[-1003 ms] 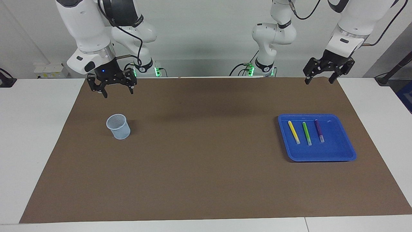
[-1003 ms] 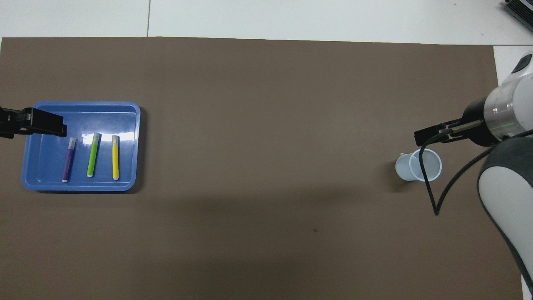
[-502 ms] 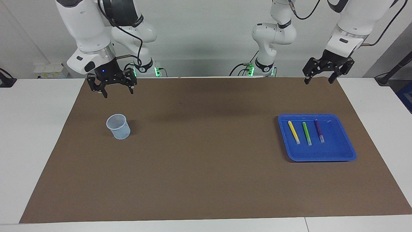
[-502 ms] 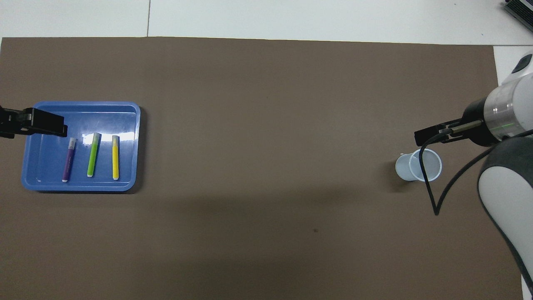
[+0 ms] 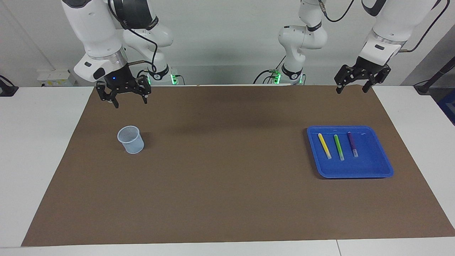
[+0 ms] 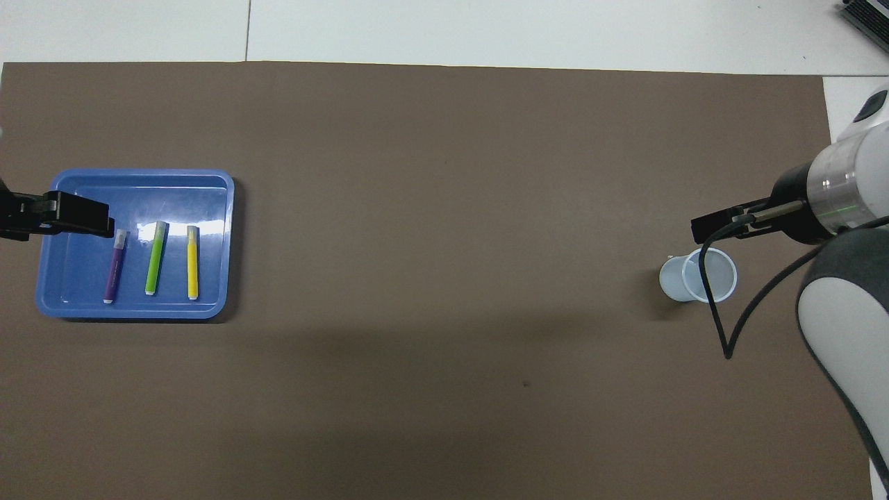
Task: Transfer and insert pens with both arms
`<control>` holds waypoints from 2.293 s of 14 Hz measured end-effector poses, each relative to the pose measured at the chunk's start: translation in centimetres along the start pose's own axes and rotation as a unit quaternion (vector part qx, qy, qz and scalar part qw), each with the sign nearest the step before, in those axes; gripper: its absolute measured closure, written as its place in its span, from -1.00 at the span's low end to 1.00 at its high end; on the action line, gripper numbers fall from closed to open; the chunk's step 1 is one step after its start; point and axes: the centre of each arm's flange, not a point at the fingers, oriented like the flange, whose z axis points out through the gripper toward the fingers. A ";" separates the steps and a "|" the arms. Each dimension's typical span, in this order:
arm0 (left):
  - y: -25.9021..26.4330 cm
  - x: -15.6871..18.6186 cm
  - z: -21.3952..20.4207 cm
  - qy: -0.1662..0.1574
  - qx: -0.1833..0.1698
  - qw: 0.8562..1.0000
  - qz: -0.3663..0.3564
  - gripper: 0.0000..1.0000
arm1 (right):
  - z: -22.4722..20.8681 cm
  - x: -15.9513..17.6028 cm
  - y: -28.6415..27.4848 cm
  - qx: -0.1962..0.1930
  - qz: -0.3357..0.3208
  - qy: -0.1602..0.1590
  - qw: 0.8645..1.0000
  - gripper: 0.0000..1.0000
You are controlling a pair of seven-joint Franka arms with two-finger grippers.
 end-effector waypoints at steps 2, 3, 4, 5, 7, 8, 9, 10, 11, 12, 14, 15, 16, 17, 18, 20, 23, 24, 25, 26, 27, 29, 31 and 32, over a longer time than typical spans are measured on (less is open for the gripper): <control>-0.2 -0.3 1.0 0.011 -0.003 1.000 -0.002 -1.00 | 0.0 0.0 0.0 0.000 0.000 0.000 1.000 -1.00; -0.3 -0.5 1.5 0.013 -0.004 1.000 -0.005 -1.00 | 0.0 0.0 0.0 0.000 0.000 0.000 1.000 -1.00; -0.4 -0.7 1.9 0.016 -0.005 1.000 -0.013 -1.00 | 0.0 0.0 0.0 0.000 0.000 0.000 1.000 -1.00; -0.6 -1.0 2.3 0.020 -0.007 0.999 -0.025 -1.00 | 0.0 0.0 0.0 0.000 0.000 0.000 1.000 -1.00; -1.3 -2.0 3.7 0.018 -0.010 0.999 -0.040 -1.00 | 0.0 0.0 0.0 0.000 0.000 0.000 1.000 -1.00; -1.5 -2.7 4.4 0.014 -0.012 0.999 -0.041 -1.00 | 0.0 0.0 0.0 0.000 0.000 0.000 1.000 -1.00; -1.6 -3.2 5.0 0.012 -0.013 0.999 -0.041 -1.00 | 0.0 0.0 0.0 0.000 0.000 0.000 1.000 -1.00; -1.6 -3.7 5.4 0.008 -0.014 0.999 -0.041 -1.00 | 0.0 0.0 0.0 0.000 0.000 0.000 1.000 -1.00; -1.6 -4.0 5.6 0.003 -0.014 0.999 -0.040 -1.00 | 0.0 0.0 0.0 0.000 0.000 0.000 1.000 -1.00; -1.6 -4.3 5.6 -0.005 -0.014 0.999 -0.040 -1.00 | 0.0 0.0 0.0 0.000 0.000 0.000 1.000 -1.00; -1.6 -4.7 5.6 -0.014 -0.014 0.999 -0.044 -1.00 | 0.0 0.0 0.0 0.000 0.000 0.000 1.000 -1.00; -1.6 -4.7 5.5 -0.014 -0.014 0.999 -0.046 -1.00 | 0.0 0.0 0.0 0.000 0.000 0.000 1.000 -1.00; -1.6 -4.8 5.4 -0.014 -0.014 0.999 -0.046 -1.00 | 0.0 0.0 0.0 0.000 0.000 0.000 1.000 -1.00; -1.6 -4.8 5.3 -0.013 -0.014 0.999 -0.046 -1.00 | 0.0 0.0 0.0 0.000 0.000 0.000 1.000 -1.00; -1.5 -4.8 5.3 -0.013 -0.014 0.999 -0.046 -1.00 | 0.0 0.0 0.0 0.000 0.000 0.000 1.000 -1.00; -1.1 -4.8 5.1 -0.011 -0.014 0.999 -0.042 -1.00 | 0.0 0.0 0.0 0.000 0.000 0.000 1.000 -1.00; -1.1 -4.6 4.2 -0.002 -0.015 0.999 -0.042 -1.00 | 0.0 0.0 0.0 0.000 0.000 0.000 1.000 -1.00; -1.3 -4.6 4.1 -0.001 -0.015 0.999 -0.044 -1.00 | 0.0 0.0 0.0 0.000 0.000 0.000 1.000 -1.00; -1.6 -4.6 4.1 -0.001 -0.018 0.999 -0.047 -1.00 | 0.0 0.0 0.0 0.000 0.000 0.000 1.000 -1.00; -1.9 -4.6 4.1 -0.001 -0.020 0.998 -0.051 -1.00 | 0.0 0.0 0.0 0.000 0.000 0.000 1.000 -1.00; -2.4 -4.6 4.3 -0.002 -0.021 0.998 -0.056 -1.00 | 0.0 0.0 0.0 0.000 0.000 0.000 1.000 -1.00; -2.7 -4.6 5.1 -0.002 -0.022 0.998 -0.060 -1.00 | 0.0 0.0 0.0 0.000 0.000 0.000 1.000 -1.00; -2.6 -4.6 6.4 -0.003 -0.022 0.998 -0.060 -1.00 | 0.0 0.0 0.0 0.000 0.000 0.000 1.000 -1.00; -2.6 -4.6 7.2 -0.004 -0.023 0.998 -0.060 -1.00 | 0.0 0.0 0.0 0.000 0.000 0.000 1.000 -1.00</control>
